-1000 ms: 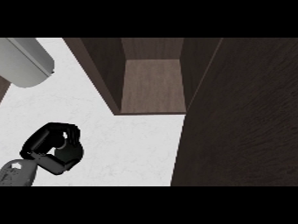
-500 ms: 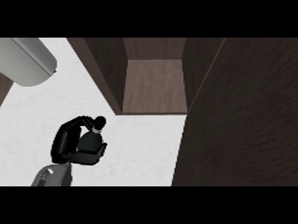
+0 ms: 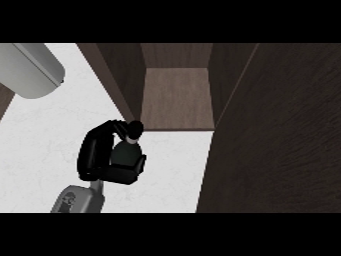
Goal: Pick up the wine, place it into the cabinet and close the cabinet
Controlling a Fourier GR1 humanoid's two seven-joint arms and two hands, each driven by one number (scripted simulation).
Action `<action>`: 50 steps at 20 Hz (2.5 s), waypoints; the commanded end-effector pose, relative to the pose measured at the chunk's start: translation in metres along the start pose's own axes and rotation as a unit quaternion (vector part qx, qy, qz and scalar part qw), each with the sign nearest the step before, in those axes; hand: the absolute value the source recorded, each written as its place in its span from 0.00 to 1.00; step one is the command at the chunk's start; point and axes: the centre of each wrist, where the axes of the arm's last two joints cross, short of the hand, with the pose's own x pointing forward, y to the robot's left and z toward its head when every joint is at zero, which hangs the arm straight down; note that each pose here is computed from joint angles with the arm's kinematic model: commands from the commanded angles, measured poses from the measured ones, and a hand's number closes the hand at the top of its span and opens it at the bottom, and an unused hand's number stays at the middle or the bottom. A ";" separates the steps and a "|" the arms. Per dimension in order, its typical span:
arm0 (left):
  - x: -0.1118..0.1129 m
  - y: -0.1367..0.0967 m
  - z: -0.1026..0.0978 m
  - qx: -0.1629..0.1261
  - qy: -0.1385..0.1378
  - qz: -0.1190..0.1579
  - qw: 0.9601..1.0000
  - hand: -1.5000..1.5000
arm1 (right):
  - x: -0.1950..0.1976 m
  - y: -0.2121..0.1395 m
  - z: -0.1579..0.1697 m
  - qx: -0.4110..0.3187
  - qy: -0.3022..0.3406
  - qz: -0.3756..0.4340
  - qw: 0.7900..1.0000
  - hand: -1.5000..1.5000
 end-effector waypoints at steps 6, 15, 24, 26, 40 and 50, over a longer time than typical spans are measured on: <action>0.071 -0.063 -0.064 0.000 0.005 0.044 0.999 1.00 | 0.007 -0.007 0.007 0.016 -0.004 -0.017 1.000 0.00; 0.104 -0.101 -0.109 0.038 0.029 0.018 0.999 1.00 | 0.011 -0.006 0.022 0.028 0.004 -0.013 1.000 0.00; 0.084 -0.117 -0.142 0.060 0.021 -0.006 0.998 1.00 | 0.006 -0.011 0.011 0.018 -0.001 -0.012 1.000 0.00; 0.063 -0.102 -0.137 0.044 0.011 -0.050 0.998 1.00 | 0.008 -0.006 0.011 0.014 -0.001 -0.018 1.000 0.00; 0.033 -0.097 -0.146 0.046 0.014 -0.098 0.994 1.00 | 0.007 -0.016 0.015 0.025 -0.003 -0.010 1.000 0.00; -0.007 -0.096 -0.129 0.053 0.050 -0.101 0.992 1.00 | -0.005 -0.016 0.007 0.017 0.000 -0.009 1.000 0.00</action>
